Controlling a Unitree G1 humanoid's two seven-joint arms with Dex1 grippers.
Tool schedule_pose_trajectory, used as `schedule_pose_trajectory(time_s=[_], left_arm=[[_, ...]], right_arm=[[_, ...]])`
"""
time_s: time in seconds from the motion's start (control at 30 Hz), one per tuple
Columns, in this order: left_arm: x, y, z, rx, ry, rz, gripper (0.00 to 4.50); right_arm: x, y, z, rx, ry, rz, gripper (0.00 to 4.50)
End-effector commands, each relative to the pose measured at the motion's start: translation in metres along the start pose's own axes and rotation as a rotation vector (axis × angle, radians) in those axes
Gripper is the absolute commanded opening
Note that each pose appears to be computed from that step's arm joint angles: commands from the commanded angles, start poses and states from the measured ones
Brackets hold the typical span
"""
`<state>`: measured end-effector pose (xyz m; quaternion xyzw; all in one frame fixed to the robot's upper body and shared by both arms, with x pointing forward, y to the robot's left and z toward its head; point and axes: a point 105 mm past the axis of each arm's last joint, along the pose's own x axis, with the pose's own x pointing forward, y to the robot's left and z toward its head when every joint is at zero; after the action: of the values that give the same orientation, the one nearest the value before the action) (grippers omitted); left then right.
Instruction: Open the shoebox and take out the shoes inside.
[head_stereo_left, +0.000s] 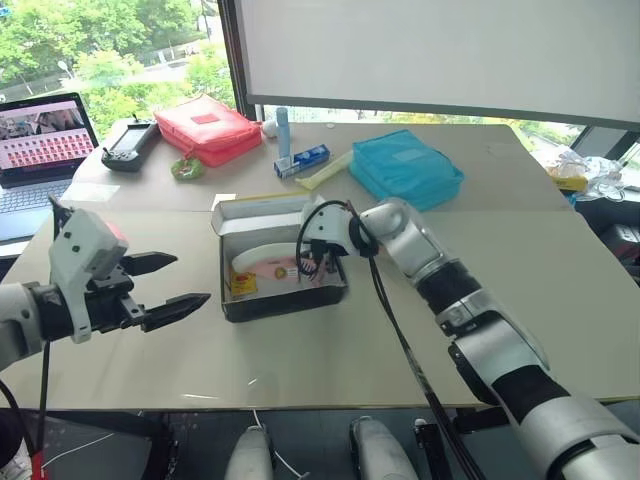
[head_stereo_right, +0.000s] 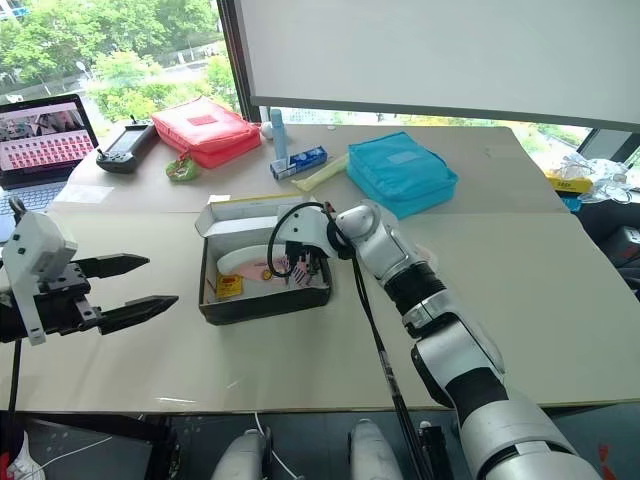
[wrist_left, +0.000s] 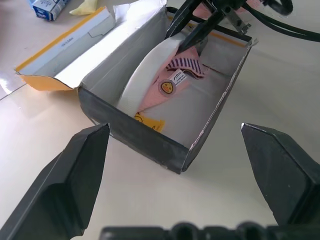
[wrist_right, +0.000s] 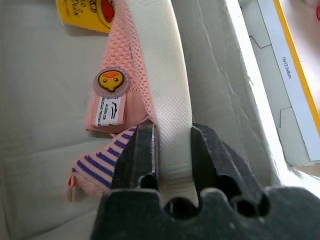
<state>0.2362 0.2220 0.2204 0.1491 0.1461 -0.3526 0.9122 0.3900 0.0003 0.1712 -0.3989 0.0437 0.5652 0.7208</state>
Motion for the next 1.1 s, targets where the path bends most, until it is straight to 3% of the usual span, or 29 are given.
schedule_pose_trajectory(time_s=[0.03, 0.37, 0.53, 0.67, 0.77, 0.83, 0.9, 0.97, 1.1], left_arm=[[-0.001, 0.002, 0.009, 0.029, -0.018, 0.003, 4.5], [0.003, 0.002, 0.006, 0.04, -0.011, -0.006, 4.5], [0.004, 0.0, 0.006, 0.04, -0.011, -0.016, 4.5], [0.006, -0.001, 0.006, 0.04, -0.009, -0.031, 4.5], [0.009, -0.001, 0.007, 0.041, -0.015, -0.044, 4.5], [0.01, 0.0, 0.008, 0.042, -0.015, -0.047, 4.5], [0.014, -0.001, 0.007, 0.044, -0.015, -0.066, 4.5], [0.017, -0.001, 0.007, 0.046, -0.017, -0.077, 4.5], [0.024, 0.0, 0.008, 0.06, -0.012, -0.105, 4.5]], right_arm=[[-0.011, -0.001, 0.021, 0.11, -0.12, 0.007, 0.4], [-0.022, -0.01, 0.023, 0.465, -0.263, -0.093, 0.4], [-0.029, -0.015, 0.039, 0.739, -0.46, -0.088, 0.4], [-0.056, -0.03, 0.065, 0.959, -0.634, -0.056, 0.4], [-0.097, -0.042, 0.083, 0.984, -0.731, -0.04, 0.4], [-0.125, -0.051, 0.081, 0.935, -0.725, -0.093, 0.4], [-0.16, -0.061, 0.05, 0.802, -0.562, -0.257, 0.4], [-0.179, -0.062, 0.028, 0.736, -0.445, -0.317, 0.4], [-0.207, -0.034, -0.021, 0.61, -0.166, -0.259, 0.4]])
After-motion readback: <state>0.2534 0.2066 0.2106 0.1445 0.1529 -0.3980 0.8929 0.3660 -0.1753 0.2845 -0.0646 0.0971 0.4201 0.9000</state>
